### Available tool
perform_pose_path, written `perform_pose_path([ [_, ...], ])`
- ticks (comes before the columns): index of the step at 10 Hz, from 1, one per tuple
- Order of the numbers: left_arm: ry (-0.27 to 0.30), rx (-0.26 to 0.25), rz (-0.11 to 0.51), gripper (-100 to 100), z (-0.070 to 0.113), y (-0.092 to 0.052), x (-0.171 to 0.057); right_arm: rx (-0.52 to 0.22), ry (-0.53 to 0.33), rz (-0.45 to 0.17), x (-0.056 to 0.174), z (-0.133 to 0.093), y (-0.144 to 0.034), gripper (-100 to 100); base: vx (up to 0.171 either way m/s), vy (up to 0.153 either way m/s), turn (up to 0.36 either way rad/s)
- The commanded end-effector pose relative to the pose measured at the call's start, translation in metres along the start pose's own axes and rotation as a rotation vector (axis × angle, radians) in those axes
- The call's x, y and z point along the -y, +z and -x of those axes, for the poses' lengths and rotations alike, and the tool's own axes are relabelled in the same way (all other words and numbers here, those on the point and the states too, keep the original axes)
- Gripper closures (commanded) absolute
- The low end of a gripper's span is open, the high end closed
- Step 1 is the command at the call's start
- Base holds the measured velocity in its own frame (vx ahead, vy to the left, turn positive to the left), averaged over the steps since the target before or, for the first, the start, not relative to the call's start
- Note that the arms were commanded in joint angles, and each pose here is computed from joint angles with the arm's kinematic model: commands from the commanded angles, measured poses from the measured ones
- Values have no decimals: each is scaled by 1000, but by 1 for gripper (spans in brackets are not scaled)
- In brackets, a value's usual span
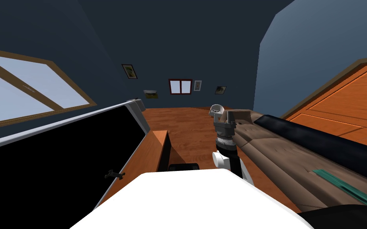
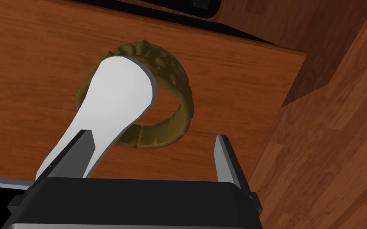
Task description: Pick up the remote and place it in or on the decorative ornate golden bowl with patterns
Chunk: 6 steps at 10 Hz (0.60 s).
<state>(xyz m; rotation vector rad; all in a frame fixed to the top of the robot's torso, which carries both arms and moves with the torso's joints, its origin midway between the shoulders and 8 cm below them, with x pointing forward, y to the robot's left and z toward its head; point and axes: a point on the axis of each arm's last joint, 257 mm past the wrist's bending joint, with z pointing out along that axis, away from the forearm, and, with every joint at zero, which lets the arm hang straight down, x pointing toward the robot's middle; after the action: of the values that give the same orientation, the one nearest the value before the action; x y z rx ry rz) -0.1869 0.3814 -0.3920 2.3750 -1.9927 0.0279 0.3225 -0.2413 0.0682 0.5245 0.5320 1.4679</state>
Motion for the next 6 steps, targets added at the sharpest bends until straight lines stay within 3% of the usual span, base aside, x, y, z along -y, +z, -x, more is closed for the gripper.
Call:
perform_pose_path([
  [1, 0, -3, -3, -100, 0, -7, 1, 0, 0, 0, 0, 0, 0, 0, -8, 2, 8],
  [6, 5, -15, -5, -100, -6, -30, 6, 0, 0, 0, 0, 0, 0, 0, -3, 1, 4],
])
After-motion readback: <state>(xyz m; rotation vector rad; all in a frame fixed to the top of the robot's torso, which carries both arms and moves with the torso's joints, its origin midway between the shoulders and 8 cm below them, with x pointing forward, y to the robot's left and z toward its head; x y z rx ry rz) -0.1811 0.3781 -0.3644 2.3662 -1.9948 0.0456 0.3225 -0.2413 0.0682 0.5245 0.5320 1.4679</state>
